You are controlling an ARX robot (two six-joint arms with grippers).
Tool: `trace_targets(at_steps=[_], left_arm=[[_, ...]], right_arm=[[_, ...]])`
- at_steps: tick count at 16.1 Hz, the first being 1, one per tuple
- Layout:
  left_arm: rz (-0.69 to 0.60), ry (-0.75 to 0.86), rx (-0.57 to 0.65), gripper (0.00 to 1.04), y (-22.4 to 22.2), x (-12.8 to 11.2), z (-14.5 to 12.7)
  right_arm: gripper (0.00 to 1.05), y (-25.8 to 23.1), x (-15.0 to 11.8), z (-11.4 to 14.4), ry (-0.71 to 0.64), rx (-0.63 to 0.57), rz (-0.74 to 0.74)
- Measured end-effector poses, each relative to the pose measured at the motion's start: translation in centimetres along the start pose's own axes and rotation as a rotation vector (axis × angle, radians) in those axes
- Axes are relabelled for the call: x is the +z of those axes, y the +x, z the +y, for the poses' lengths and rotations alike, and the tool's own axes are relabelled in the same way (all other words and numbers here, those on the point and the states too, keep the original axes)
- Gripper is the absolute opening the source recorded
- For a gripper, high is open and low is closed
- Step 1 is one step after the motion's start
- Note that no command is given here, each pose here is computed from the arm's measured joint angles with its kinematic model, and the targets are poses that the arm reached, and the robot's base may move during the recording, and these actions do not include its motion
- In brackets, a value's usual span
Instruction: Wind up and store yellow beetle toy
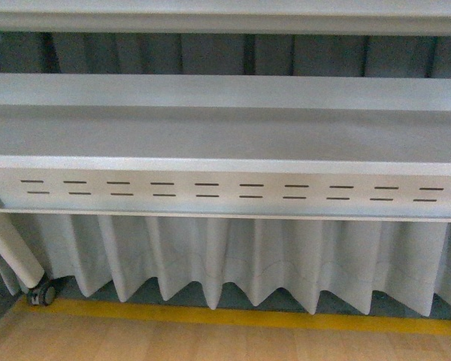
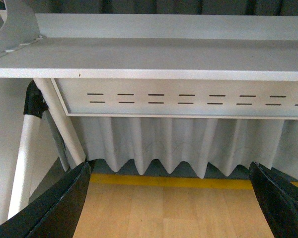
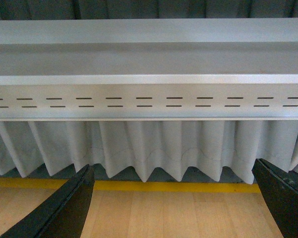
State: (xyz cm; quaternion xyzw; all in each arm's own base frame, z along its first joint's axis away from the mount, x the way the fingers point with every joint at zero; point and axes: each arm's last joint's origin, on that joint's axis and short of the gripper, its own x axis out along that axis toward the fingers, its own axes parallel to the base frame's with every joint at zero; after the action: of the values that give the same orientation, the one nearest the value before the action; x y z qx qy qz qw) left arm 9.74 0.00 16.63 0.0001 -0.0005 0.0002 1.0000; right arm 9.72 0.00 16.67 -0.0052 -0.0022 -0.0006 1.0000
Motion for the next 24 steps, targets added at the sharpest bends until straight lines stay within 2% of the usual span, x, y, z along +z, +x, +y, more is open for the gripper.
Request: trace_targets(at_steps=[24], left_arm=[[0.000, 0.000, 0.000, 0.98, 0.00, 0.00, 0.00]], right_arm=[[0.98, 0.00, 0.00, 0.00, 0.000, 0.000, 0.000]])
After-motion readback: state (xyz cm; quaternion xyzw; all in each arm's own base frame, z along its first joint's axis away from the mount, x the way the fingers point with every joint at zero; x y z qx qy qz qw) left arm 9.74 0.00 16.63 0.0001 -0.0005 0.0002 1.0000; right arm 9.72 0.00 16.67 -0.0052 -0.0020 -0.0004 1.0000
